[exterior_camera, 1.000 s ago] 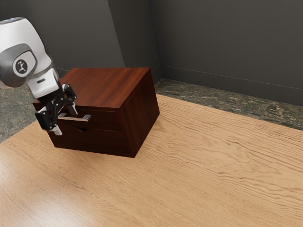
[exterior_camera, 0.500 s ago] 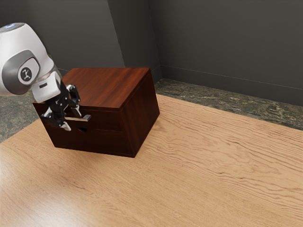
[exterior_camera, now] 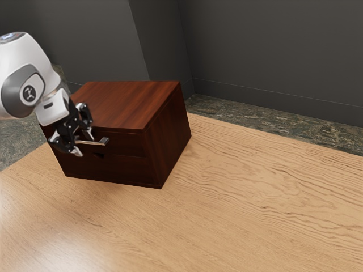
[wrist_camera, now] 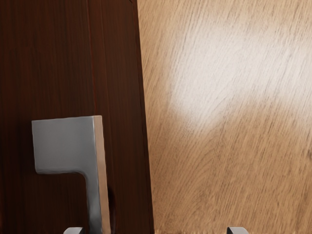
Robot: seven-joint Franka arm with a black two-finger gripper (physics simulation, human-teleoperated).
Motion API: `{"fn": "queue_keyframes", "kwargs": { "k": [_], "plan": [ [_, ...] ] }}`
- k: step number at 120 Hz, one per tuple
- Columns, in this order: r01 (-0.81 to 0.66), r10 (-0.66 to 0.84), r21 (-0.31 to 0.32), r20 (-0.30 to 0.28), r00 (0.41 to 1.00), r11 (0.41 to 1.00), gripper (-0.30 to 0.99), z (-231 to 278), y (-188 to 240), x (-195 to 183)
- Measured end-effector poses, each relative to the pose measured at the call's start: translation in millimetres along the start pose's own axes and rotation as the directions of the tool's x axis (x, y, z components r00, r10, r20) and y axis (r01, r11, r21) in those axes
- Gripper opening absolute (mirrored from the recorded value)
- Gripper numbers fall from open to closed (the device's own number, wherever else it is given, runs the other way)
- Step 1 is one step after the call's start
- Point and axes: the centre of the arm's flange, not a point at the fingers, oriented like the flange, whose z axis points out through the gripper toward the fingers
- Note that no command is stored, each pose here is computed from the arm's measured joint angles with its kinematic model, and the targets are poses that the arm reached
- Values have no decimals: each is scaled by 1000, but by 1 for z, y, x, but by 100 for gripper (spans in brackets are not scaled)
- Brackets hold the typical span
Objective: Pull the drawer handle with one arm to open the drawer
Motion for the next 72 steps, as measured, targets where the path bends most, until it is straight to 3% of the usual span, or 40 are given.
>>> {"fn": "queue_keyframes", "kwargs": {
  "k": [72],
  "plan": [
    [13,-13,-10,-22,1000,1000,34,8,22,0]
  ]
}}
